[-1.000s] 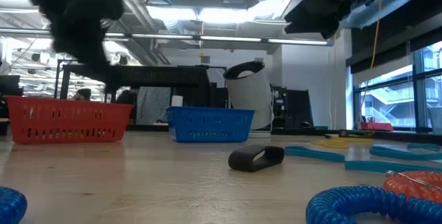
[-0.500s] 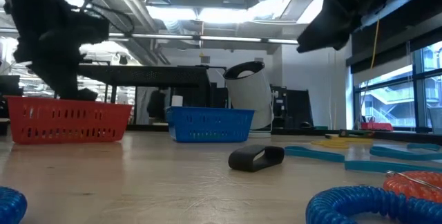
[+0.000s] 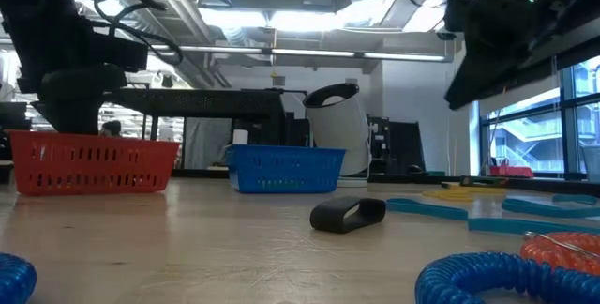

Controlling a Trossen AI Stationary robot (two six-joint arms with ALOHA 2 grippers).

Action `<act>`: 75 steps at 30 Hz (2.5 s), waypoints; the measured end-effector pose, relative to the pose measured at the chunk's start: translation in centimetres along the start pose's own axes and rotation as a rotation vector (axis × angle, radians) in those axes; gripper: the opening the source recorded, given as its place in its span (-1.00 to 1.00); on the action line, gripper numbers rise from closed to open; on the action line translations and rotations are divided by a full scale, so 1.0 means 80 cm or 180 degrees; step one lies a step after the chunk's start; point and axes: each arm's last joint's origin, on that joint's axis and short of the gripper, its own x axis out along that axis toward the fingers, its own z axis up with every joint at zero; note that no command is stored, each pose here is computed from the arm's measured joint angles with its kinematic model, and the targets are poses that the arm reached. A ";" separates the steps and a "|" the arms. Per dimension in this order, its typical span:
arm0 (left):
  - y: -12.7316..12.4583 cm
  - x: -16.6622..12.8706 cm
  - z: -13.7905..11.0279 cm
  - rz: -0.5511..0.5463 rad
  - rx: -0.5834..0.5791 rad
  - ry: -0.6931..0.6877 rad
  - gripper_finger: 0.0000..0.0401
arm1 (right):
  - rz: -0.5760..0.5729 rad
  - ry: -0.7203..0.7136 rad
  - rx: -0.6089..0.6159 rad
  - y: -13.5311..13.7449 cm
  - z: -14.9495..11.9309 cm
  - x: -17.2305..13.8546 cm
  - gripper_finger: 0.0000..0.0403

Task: Pick & Place Office Desk Supplies
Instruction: Put the black rubber band into the red bin, then put the blue rubber band into the red bin

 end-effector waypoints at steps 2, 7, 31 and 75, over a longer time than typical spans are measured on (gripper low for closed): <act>0.000 -0.001 0.000 -0.0012 -0.0007 0.0000 -0.94 | -0.0027 0.0045 0.0047 0.001 -0.004 -0.001 0.02; 0.001 -0.003 0.001 -0.0041 -0.0020 -0.0003 -0.74 | 0.0095 0.0235 0.0117 0.005 -0.012 -0.005 0.02; -0.022 -0.072 0.020 -0.0303 0.0142 0.0183 -0.26 | 0.0125 0.1006 -0.1105 0.070 -0.083 0.054 0.02; -0.052 -0.106 0.044 -0.0657 0.0343 -0.1295 -0.39 | 0.0514 -0.0254 -0.1085 0.082 -0.037 0.024 -0.93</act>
